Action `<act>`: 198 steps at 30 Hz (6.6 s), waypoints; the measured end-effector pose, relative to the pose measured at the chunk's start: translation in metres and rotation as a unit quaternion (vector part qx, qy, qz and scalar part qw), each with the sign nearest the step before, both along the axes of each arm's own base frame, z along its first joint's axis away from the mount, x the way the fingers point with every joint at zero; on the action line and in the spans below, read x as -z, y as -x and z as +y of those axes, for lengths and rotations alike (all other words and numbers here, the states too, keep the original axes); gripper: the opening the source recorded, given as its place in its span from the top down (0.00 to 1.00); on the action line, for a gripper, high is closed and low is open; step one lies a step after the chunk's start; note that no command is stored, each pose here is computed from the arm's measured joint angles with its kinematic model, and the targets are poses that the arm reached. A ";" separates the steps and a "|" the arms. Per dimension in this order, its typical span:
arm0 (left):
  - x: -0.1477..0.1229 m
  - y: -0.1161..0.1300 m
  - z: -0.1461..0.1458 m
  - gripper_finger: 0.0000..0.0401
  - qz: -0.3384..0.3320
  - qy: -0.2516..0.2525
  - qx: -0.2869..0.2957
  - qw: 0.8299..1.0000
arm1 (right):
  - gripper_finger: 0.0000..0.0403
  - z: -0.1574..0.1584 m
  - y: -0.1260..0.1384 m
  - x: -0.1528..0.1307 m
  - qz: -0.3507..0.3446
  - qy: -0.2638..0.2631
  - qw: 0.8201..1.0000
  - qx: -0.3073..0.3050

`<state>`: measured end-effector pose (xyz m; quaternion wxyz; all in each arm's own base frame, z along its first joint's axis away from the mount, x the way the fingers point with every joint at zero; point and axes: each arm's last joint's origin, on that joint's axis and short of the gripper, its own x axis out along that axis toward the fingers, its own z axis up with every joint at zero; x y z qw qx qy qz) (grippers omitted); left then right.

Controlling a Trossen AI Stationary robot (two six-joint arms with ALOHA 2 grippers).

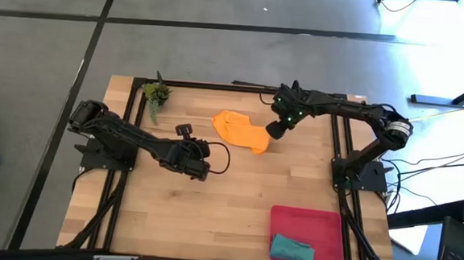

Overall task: Roll microfiber towels into tight, uniform cylinder then place into a basket
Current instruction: Fold the orange microfiber cloth

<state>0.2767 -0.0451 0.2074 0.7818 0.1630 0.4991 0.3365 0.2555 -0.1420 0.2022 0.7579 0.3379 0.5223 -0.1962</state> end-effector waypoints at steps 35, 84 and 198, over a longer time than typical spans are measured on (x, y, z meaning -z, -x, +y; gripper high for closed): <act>0.000 -0.002 0.016 1.00 0.000 0.000 -0.028 1.000 | 0.65 0.112 -0.021 0.070 -0.137 0.296 0.873 -0.363; 0.000 -0.004 0.025 1.00 -0.022 0.011 -0.062 0.998 | 0.95 0.106 -0.030 0.104 -0.108 0.242 0.942 -0.204; 0.067 -0.040 0.191 0.74 -0.155 0.238 -0.205 0.936 | 0.99 0.104 -0.049 0.081 -0.037 0.243 0.935 -0.254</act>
